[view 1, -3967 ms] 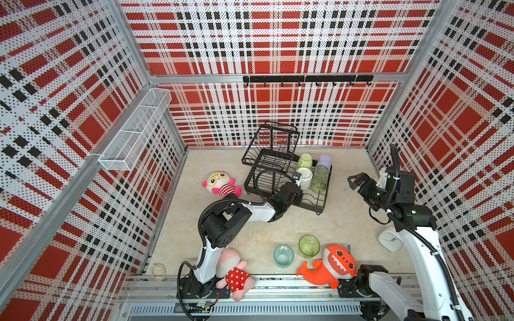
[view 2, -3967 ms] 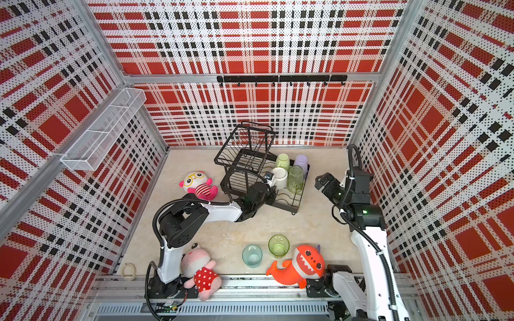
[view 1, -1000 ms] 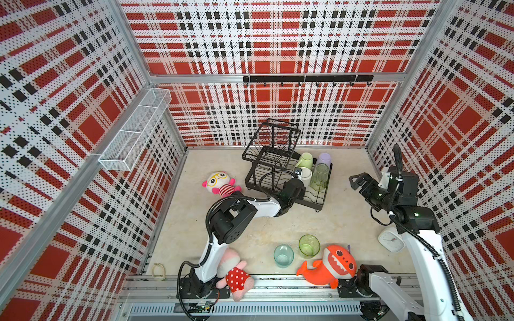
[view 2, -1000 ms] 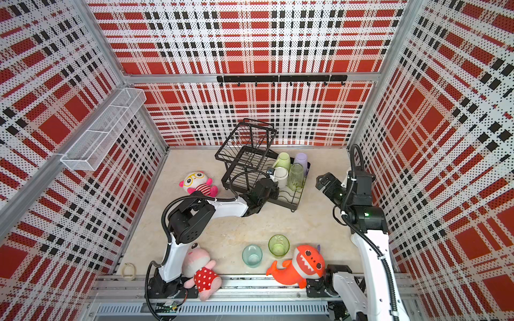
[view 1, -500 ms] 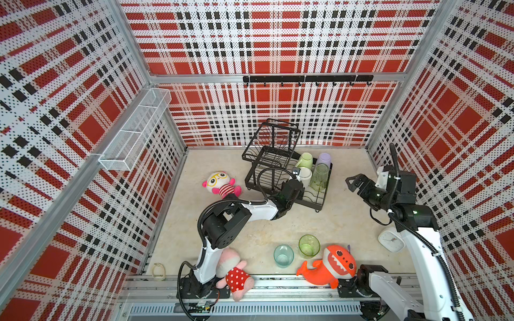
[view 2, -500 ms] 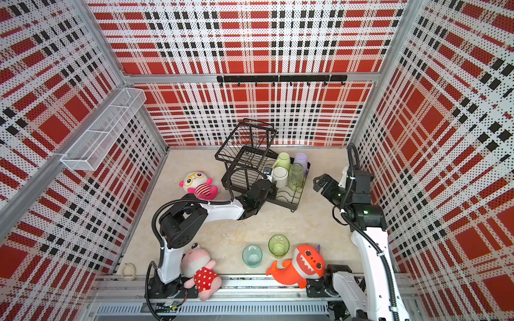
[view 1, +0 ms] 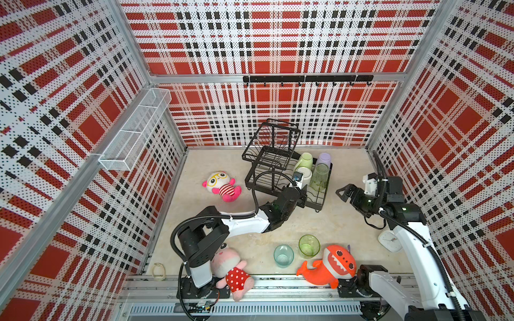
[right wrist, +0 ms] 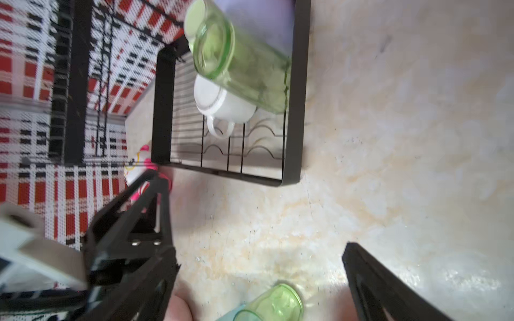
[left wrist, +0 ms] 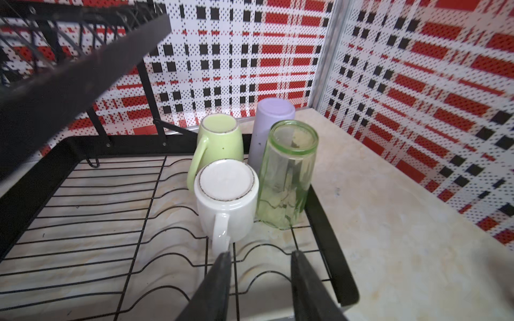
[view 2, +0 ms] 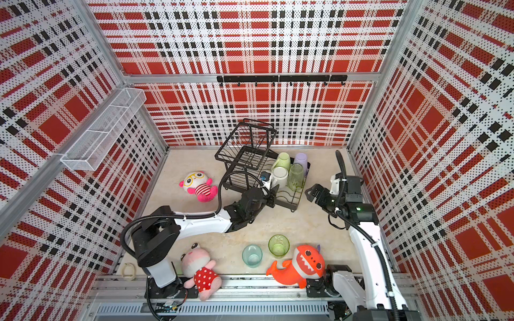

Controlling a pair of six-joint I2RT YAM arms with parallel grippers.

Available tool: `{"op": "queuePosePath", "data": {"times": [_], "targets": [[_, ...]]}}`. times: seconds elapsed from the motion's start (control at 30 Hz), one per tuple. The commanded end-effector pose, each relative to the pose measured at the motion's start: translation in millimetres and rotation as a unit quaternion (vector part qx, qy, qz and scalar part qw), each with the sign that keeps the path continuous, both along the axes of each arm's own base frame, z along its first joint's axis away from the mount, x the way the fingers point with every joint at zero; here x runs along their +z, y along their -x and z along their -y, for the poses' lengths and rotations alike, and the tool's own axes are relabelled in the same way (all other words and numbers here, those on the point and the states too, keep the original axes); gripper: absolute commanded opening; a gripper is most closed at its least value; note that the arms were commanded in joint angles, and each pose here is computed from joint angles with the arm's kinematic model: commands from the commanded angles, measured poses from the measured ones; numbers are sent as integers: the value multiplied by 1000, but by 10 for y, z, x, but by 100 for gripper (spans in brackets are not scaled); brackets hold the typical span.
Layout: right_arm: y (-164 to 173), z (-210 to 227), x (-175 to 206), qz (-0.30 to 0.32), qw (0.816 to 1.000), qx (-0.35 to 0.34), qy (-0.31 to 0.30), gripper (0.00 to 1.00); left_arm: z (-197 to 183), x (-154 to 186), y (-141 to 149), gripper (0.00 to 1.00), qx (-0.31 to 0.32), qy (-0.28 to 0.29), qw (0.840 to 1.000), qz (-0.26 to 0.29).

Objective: Load cups into a dish rack
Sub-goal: Place the cup on the dish rack, then pick up the cup from the bottom-center of the table.

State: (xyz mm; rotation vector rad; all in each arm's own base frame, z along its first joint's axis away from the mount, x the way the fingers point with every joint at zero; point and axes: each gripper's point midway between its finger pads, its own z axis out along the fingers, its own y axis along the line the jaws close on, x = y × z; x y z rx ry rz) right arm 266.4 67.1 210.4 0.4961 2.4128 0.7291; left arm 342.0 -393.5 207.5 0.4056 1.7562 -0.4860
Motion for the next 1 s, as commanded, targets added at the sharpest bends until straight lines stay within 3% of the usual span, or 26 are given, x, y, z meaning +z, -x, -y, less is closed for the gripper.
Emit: {"op": "queuePosePath", "data": {"times": [0.0,0.23,0.3,0.4,0.57,0.77,0.97], "targets": [[200,-235,-166,-28,999,43,-1,95,17,442,222,41,-28,12,999,42],[605,-683,-432,-82,988,133,-6,93,-235,684,459,42,-34,8,999,40],[778,-765,-515,-107,981,163,10,92,-357,736,466,49,-36,3,999,29],[958,-868,-596,-130,973,190,30,92,-506,863,486,50,-31,-2,999,24],[1182,-1064,-749,-160,958,233,53,89,-750,1176,503,71,-14,14,999,35],[1227,-1031,-1007,-185,945,245,112,83,-1047,1369,396,77,13,28,998,46],[1175,-1031,-1129,-189,944,242,125,80,-1273,1473,321,82,34,47,997,53]]}}
